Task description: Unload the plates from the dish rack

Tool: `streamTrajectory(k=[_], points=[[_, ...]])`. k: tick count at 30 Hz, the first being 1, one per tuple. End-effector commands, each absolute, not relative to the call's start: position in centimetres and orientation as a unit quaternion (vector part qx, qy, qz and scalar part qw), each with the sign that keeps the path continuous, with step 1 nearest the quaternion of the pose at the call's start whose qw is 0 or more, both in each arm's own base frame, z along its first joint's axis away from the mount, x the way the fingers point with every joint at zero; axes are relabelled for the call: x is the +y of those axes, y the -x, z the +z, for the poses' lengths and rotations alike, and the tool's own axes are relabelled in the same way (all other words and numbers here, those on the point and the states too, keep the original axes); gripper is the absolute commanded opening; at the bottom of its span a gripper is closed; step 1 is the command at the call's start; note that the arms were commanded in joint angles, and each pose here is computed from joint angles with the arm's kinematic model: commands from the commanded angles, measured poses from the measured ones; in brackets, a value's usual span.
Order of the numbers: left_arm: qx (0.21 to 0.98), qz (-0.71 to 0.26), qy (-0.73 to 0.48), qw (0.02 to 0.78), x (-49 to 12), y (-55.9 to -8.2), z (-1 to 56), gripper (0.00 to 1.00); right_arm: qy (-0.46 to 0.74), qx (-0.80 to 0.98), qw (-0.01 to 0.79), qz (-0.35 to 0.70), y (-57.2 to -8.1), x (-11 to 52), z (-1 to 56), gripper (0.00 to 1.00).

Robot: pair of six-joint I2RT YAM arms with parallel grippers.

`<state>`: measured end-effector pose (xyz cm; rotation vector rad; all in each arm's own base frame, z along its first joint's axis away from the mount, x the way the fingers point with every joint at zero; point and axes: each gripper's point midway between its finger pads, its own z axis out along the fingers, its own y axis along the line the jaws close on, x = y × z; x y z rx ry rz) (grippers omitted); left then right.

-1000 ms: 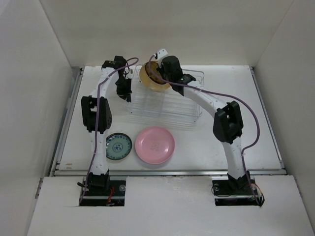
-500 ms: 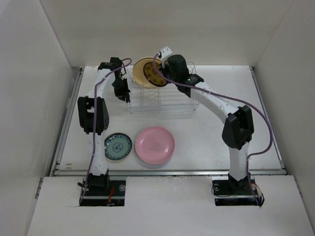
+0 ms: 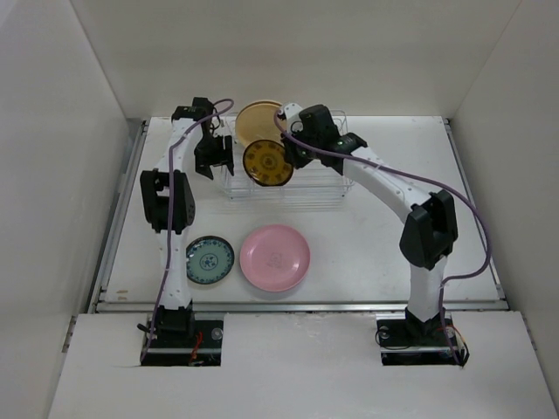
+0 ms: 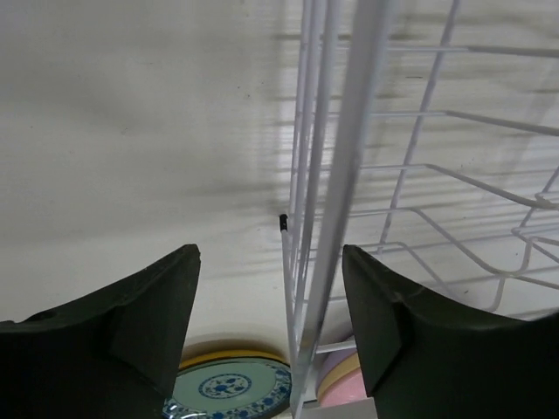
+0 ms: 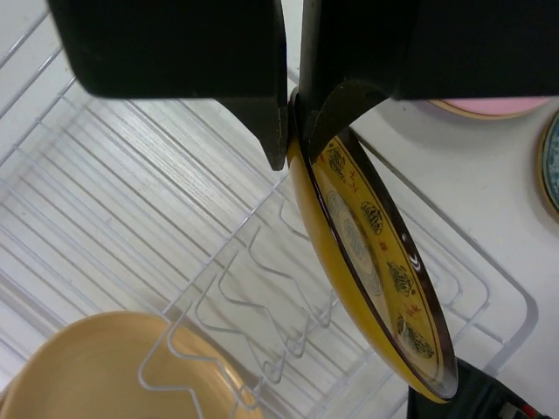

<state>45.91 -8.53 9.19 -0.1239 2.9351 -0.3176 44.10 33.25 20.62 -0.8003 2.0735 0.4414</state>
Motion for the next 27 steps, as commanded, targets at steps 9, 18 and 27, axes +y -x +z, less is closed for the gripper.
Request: streamTrajectory(k=[9, 18, 27], points=[[0.961, -0.143, -0.083, 0.223, -8.8, -45.0, 18.5, 0.75, 0.224, 0.839, 0.43, 0.248, -40.3, 32.2, 27.3, 0.0], [0.873, -0.259, -0.215, 0.353, -13.1, -42.7, 26.9, 0.75, 0.185, 0.861, 0.4, 0.255, -39.7, 32.1, 26.4, 0.0], [0.86, -0.325, -0.294, 0.261, -16.5, -39.0, 24.6, 0.76, 0.196, 0.837, 0.409, 0.305, -37.5, 32.4, 27.1, 0.0]])
